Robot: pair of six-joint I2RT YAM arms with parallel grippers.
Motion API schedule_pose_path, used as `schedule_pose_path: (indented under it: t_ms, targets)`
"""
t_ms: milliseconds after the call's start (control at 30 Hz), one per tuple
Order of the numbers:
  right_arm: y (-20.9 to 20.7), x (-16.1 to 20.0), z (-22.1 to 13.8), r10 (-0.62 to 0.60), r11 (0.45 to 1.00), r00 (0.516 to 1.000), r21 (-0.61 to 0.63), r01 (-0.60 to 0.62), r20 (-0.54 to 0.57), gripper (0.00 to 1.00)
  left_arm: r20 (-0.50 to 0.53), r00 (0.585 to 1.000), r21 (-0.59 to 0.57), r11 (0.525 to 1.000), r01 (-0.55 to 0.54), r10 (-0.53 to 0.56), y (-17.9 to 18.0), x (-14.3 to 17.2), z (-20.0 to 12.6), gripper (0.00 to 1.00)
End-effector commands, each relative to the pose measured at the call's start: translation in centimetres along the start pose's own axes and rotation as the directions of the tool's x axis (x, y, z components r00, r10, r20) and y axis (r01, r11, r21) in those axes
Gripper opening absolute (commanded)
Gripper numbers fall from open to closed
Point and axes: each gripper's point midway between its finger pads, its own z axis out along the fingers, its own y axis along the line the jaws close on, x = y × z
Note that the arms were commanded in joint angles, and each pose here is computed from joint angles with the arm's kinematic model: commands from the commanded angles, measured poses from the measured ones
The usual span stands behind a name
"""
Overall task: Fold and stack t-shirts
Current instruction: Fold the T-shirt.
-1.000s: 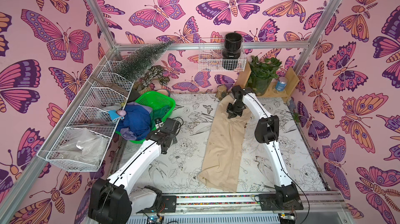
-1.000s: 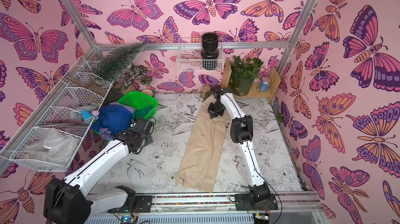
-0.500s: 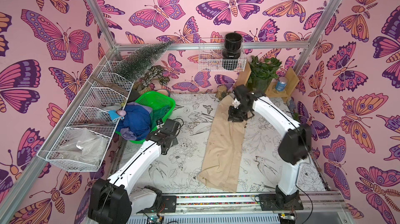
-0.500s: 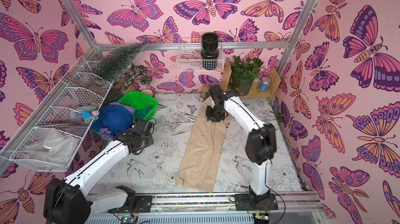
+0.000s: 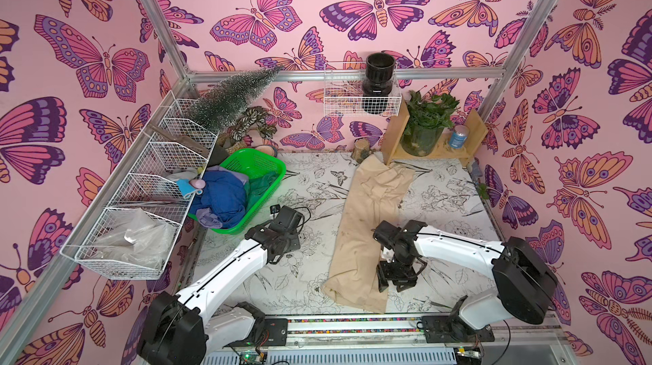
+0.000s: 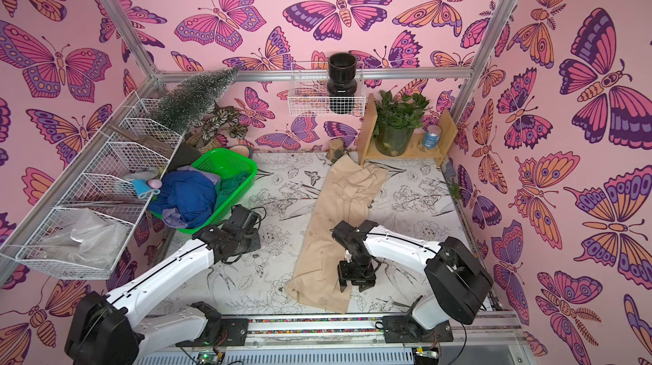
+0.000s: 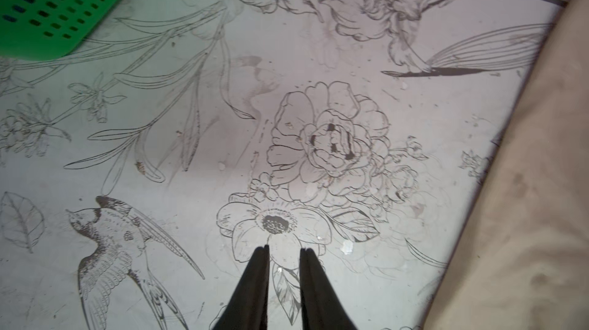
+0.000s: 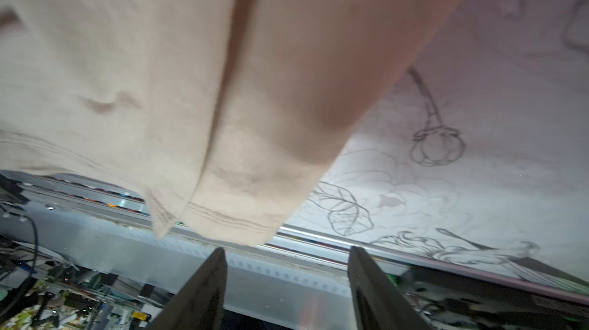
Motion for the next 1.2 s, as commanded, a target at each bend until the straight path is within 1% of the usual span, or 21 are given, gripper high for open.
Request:
schedule_pose_path:
  t_ms: [0,267,400,467,533,567,600,667,700,833,933,1067,1167]
  targets:
    - [1.4,0.6,1.0,0.025,0.999,1.000,-0.040,-0.025,0.007,0.67,-0.021,0.999,0.046,0.999,-0.026,0.027,-0.7,1.1,-0.1,0.23]
    - [2.1,1.9,4.6,0.038,0.999,0.999,0.001,-0.038,-0.009,0.67,-0.039,0.999,0.070,0.997,-0.028,0.031,-0.6,3.1,-0.4,0.23]
    - [2.7,2.1,6.1,0.039,0.999,0.999,0.026,-0.038,-0.022,0.67,-0.037,0.999,0.068,0.997,-0.037,0.040,-0.6,3.6,-0.7,0.23]
    - [3.1,2.1,6.8,0.040,0.999,0.999,0.033,-0.039,-0.022,0.66,-0.036,0.998,0.072,0.996,-0.048,0.051,-0.7,3.6,-0.9,0.23]
    - [3.3,2.2,7.3,0.034,0.999,0.999,0.043,-0.033,-0.027,0.61,-0.031,0.998,0.067,0.996,-0.061,0.064,-0.7,3.4,-1.0,0.23]
    - [3.3,2.2,7.5,0.031,0.998,0.999,0.056,-0.029,-0.024,0.52,-0.028,0.997,0.066,0.996,-0.067,0.069,-0.7,3.3,-1.2,0.23]
    - [3.1,2.3,7.5,0.031,0.997,0.999,0.071,-0.029,-0.019,0.36,-0.023,0.997,0.067,0.995,-0.070,0.072,-0.8,3.1,-1.3,0.23]
    - [2.9,2.2,7.4,0.035,0.996,0.999,0.083,-0.035,0.001,0.09,-0.019,0.997,0.070,0.995,-0.076,0.078,-0.9,2.9,-1.5,0.24]
    - [2.8,2.2,7.2,0.038,0.996,0.999,0.081,-0.039,0.012,0.00,-0.021,0.996,0.072,0.994,-0.080,0.082,-0.9,2.9,-1.6,0.24]
    - [2.2,2.4,6.5,0.058,0.996,0.997,0.066,-0.061,0.055,0.00,-0.044,0.996,0.097,0.993,-0.074,0.078,-1.4,3.4,-1.4,0.23]
    - [1.4,2.5,6.6,0.070,0.993,0.996,0.087,-0.075,0.058,0.00,-0.082,0.995,0.143,0.989,-0.048,0.060,-2.3,4.4,-1.0,0.24]
    - [1.0,2.7,6.6,0.070,0.991,0.996,0.107,-0.075,0.050,0.00,-0.151,0.988,0.239,0.971,-0.002,0.039,-4.1,6.5,-0.9,0.25]
    - [0.7,2.8,7.0,0.075,0.989,0.996,0.123,-0.079,0.037,0.00,-0.217,0.976,0.299,0.953,0.049,0.018,-4.5,8.2,-1.2,0.29]
